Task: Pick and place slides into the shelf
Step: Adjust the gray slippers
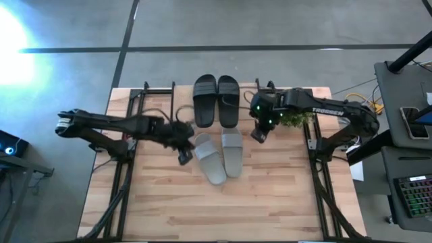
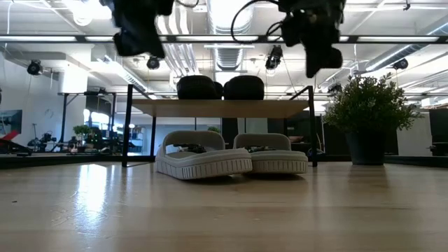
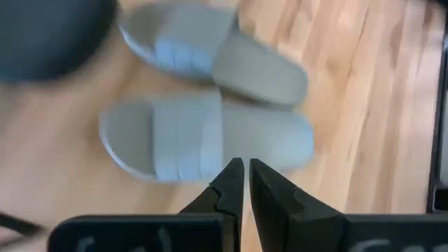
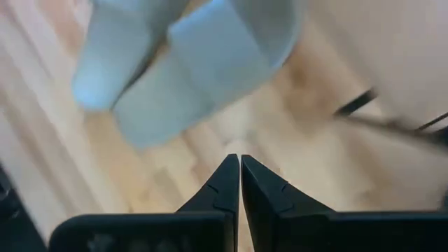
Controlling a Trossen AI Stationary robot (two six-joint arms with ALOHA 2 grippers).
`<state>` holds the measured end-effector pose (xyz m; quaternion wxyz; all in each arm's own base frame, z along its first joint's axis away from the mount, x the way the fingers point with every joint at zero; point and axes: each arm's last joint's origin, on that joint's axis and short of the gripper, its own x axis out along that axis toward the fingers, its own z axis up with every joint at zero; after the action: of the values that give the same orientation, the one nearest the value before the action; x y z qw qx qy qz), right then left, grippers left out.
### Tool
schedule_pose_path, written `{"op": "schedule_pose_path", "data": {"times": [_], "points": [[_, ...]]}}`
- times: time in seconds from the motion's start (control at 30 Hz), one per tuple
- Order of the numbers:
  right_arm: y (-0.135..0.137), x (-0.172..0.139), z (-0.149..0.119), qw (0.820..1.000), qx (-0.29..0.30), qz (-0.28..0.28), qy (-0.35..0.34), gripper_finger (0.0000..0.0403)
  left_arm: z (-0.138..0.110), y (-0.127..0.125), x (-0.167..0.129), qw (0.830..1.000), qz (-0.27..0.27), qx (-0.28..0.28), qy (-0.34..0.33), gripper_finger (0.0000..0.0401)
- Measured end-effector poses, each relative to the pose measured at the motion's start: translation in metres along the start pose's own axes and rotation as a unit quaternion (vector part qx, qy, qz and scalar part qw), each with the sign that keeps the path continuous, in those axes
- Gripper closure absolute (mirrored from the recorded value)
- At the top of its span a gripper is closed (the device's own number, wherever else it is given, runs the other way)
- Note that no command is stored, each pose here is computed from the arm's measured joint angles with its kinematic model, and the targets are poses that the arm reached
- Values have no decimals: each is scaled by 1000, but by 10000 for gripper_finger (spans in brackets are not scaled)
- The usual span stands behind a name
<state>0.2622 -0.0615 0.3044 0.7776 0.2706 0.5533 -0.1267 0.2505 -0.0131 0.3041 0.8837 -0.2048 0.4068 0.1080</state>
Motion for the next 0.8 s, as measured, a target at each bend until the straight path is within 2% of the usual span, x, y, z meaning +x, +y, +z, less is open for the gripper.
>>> {"op": "schedule_pose_path", "data": {"times": [0.1,0.23,0.33,0.47,0.53,0.63,0.8], "points": [[5,18,-14,999,-12,5,40,394,-25,-2,18,999,0,-34,30,391],[6,50,-35,996,-30,-5,84,394,-59,-4,37,992,-27,-118,30,391],[7,75,-51,995,-34,-5,90,394,-78,-8,50,979,-52,-194,-18,391],[10,100,-64,997,-42,14,66,394,-95,-6,68,953,-66,-287,-76,391],[14,108,-67,998,-50,22,44,394,-102,-6,76,950,-53,-298,-72,391],[21,113,-69,997,-80,3,-5,394,-110,-6,87,957,-32,-283,-53,391],[37,115,-70,979,-187,-39,-76,394,-127,-10,104,966,16,-253,-50,391]]}}
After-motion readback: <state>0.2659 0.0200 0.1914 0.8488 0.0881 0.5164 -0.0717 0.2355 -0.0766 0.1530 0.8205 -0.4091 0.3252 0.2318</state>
